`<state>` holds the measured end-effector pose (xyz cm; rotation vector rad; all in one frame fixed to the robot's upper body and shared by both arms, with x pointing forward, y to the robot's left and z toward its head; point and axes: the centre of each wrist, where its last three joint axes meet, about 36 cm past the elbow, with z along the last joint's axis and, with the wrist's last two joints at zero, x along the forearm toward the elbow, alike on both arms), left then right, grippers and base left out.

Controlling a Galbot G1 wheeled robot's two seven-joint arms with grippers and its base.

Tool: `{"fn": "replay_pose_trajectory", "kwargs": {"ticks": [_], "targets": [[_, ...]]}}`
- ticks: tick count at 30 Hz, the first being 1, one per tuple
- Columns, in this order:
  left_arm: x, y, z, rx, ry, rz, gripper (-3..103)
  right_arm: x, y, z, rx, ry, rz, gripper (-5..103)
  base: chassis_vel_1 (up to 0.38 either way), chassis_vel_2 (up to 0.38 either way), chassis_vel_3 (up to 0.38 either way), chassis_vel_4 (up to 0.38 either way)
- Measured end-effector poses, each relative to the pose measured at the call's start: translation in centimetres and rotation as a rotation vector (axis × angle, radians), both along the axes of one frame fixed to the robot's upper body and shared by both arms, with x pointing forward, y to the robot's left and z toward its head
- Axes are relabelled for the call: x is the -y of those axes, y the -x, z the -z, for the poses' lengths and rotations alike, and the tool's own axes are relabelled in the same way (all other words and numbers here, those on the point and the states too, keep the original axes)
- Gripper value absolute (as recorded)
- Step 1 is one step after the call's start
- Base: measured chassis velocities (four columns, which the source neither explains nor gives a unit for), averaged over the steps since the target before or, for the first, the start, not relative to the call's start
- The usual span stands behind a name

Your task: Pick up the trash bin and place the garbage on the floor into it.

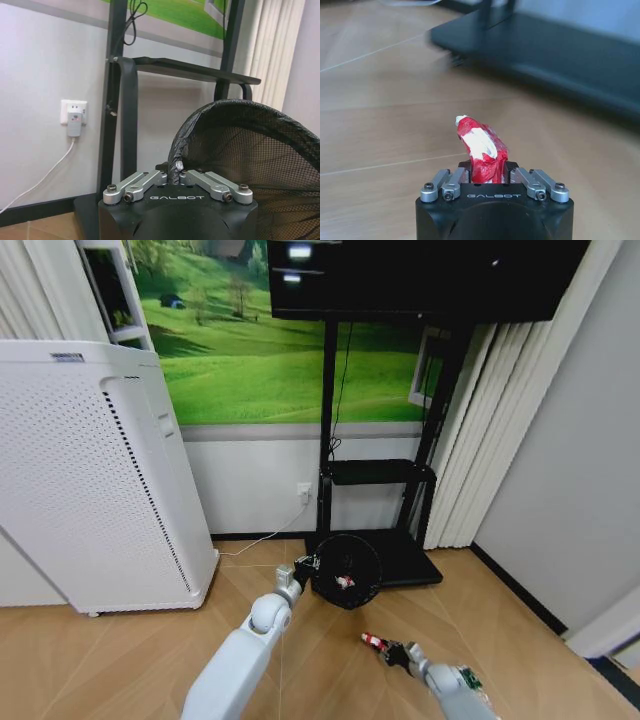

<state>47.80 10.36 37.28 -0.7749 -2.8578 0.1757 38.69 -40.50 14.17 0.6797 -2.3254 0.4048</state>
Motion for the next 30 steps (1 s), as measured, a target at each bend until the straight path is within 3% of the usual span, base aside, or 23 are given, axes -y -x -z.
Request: {"fn": "replay_pose_trajectory", "kwargs": {"ticks": [1,3,4,5,6,8,9,11,13,14,17,20,22,23,25,26,27,29,30], "targets": [[-0.3,-0.1,0.1,-0.002,-0.003,-0.012,4,2.6,0.9,-2.1,0.060,-0.012,0.071,31,0.000,0.000,0.000,0.000],[-0.4,-0.1,0.2,-0.002,-0.005,-0.016,4,3.8,1.2,-2.7,0.086,-0.005,0.090,31,0.000,0.000,0.000,0.000],[-1.0,-0.2,0.4,-0.001,-0.017,-0.024,4,7.3,2.2,-4.3,0.137,0.029,0.134,31,0.000,0.000,0.000,0.000],[-1.2,-0.3,0.4,-0.001,-0.022,-0.027,4,8.9,2.7,-4.8,0.153,0.046,0.160,31,0.000,0.000,0.000,0.000],[-1.2,-0.3,0.4,-0.001,-0.022,-0.027,4,8.9,2.7,-4.8,0.153,0.046,0.160,31,0.000,0.000,0.000,0.000],[-1.4,-0.7,0.3,0.002,-0.019,-0.032,4,14.8,4.1,-7.0,0.208,0.095,0.264,31,0.000,0.000,0.000,0.000],[-1.3,-0.9,0.2,0.003,-0.016,-0.033,4,16.2,4.0,-8.2,0.243,0.096,0.301,31,0.000,0.000,0.000,0.000],[-1.2,-1.0,0.2,0.002,-0.015,-0.035,4,17.0,3.5,-9.6,0.279,0.091,0.325,31,0.000,0.000,0.000,0.000],[-1.1,-1.2,0.6,-0.008,-0.016,-0.041,4,18.0,2.0,-14.2,0.392,0.062,0.382,31,0.000,0.000,0.000,0.000],[-1.1,-1.2,0.6,-0.008,-0.016,-0.041,4,18.0,2.0,-14.2,0.392,0.062,0.382,31,0.000,0.000,0.000,0.000],[-1.0,-1.3,1.6,-0.024,-0.036,-0.046,4,16.9,0.6,-23.5,0.585,0.004,0.368,31,0.000,0.000,0.000,0.000],[-0.9,-1.4,1.8,-0.026,-0.045,-0.042,4,15.9,0.7,-26.0,0.630,-0.018,0.353,31,0.000,0.000,0.000,0.000],[-0.2,-1.6,2.0,-0.026,-0.048,-0.029,4,13.0,1.2,-29.9,0.687,-0.076,0.305,31,0.000,0.000,0.000,0.000],[-0.2,-1.6,2.0,-0.026,-0.048,-0.029,4,13.0,1.2,-29.9,0.687,-0.076,0.305,31,0.000,0.000,0.000,0.000],[1.1,-1.6,2.2,-0.029,-0.048,-0.010,4,8.5,2.3,-32.6,0.724,-0.136,0.219,31,0.000,0.000,0.000,0.000],[1.7,-1.6,2.3,-0.030,-0.049,0.000,4,6.1,2.8,-33.1,0.725,-0.165,0.178,31,0.000,0.000,0.000,0.000],[1.7,-1.6,2.3,-0.030,-0.049,0.000,4,6.1,2.8,-33.1,0.725,-0.165,0.178,31,0.000,0.000,0.000,0.000],[3.0,-1.5,2.4,-0.031,-0.048,0.022,4,2.0,3.4,-32.9,0.706,-0.208,0.106,31,0.000,0.000,0.000,0.000],[3.0,-1.5,2.4,-0.031,-0.048,0.022,4,2.0,3.4,-32.9,0.706,-0.208,0.106,31,0.000,0.000,0.000,0.000]]}}
